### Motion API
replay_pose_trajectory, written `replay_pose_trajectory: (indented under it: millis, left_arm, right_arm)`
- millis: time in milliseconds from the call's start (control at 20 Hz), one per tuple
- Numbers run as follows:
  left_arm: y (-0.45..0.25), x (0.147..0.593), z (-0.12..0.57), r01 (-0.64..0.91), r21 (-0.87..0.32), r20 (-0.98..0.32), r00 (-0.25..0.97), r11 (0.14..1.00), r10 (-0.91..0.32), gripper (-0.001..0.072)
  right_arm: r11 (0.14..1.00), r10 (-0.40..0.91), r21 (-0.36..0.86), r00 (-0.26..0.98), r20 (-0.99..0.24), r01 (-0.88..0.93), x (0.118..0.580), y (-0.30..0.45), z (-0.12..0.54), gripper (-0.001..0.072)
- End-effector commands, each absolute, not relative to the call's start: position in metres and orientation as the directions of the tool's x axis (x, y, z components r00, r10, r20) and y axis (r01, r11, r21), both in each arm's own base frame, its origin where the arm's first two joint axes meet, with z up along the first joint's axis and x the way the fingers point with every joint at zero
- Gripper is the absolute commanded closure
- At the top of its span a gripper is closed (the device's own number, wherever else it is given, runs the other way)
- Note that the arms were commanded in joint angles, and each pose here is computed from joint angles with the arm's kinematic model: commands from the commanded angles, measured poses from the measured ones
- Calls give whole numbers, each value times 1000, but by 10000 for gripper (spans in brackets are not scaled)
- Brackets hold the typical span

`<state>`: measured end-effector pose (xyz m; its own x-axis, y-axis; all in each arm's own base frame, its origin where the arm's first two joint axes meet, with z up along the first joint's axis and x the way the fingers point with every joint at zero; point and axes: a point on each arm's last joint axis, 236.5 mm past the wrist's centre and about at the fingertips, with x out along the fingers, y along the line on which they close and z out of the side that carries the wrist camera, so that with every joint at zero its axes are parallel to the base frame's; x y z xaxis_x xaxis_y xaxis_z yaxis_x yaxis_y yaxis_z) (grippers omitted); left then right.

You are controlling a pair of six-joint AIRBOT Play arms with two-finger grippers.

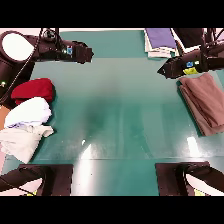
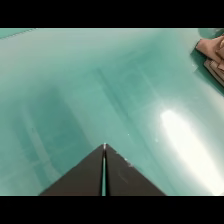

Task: Fold the shirts.

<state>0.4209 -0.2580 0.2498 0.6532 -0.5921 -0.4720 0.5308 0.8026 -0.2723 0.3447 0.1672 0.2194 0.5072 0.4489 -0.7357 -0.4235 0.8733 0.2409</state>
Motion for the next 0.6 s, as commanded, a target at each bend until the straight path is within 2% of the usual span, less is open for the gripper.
replay_pose_trajectory:
  millis: [0, 550]
  left_arm:
    - [-258, 421, 251, 531, -272, -469, 655, 803, -592, 682]
    - [-260, 421, 252, 529, -289, -464, 651, 798, -600, 683]
  right_arm:
    - [873, 450, 241, 506, -736, -425, 344, 168, 219, 692]
    - [872, 450, 241, 506, -736, -425, 344, 168, 219, 692]
